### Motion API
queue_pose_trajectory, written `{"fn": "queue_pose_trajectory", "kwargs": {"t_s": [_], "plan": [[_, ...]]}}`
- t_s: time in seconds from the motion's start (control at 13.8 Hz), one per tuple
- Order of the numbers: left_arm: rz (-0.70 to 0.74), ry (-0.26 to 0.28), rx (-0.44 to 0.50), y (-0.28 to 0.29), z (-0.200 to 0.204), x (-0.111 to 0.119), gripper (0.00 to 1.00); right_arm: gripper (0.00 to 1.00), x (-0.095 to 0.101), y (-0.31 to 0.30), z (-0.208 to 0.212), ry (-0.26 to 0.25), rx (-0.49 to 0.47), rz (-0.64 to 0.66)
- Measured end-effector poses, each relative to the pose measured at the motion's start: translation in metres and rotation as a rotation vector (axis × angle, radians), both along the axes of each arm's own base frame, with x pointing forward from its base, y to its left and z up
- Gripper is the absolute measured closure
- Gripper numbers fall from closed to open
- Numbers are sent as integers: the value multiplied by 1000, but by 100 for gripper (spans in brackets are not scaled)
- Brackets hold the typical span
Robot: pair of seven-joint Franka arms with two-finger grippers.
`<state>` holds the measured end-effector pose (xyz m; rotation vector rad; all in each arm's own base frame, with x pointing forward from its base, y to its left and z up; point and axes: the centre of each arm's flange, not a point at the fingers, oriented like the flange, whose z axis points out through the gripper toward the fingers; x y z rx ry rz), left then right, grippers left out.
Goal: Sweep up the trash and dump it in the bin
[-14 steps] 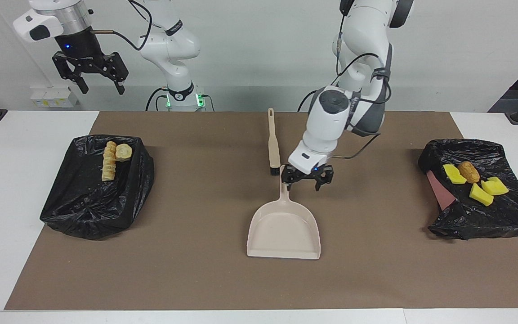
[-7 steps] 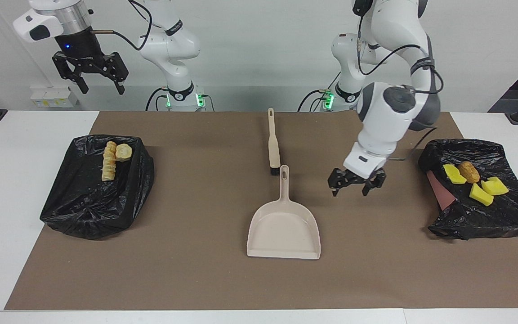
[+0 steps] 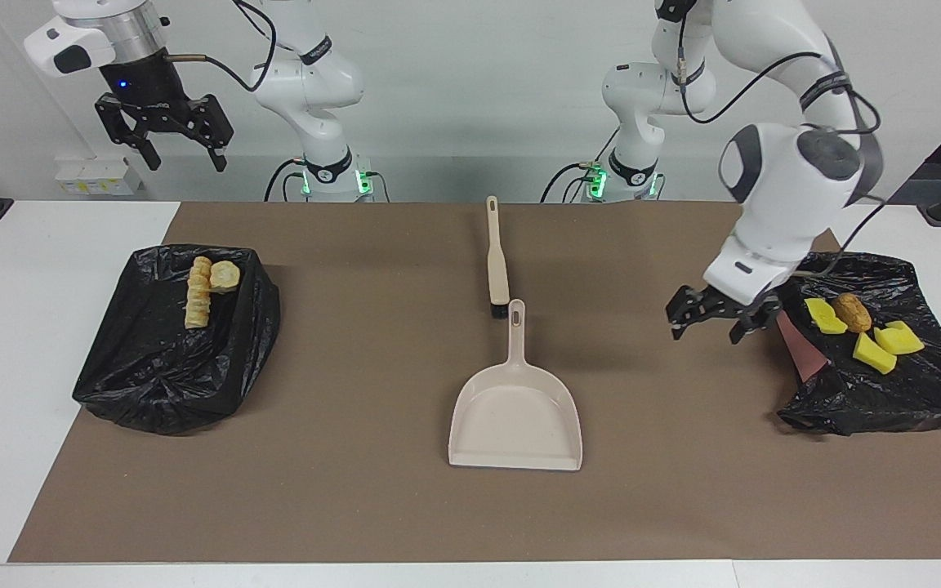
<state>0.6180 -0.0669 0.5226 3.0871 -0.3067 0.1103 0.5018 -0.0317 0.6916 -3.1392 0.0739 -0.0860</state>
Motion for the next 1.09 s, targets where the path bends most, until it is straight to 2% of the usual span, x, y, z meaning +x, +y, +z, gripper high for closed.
{"fn": "queue_pose_trajectory", "kwargs": {"t_s": [0.22,0.51,0.8,1.09], "plan": [[-7,17,5,23,26,-16,0,0,0,0,0,0,0,0],[30,11,5,25,56,-35,0,0,0,0,0,0,0,0],[16,63,47,22,85,-54,0,0,0,2,-2,4,0,3],[11,69,49,20,106,-61,0,0,0,2,-3,6,0,4]]}}
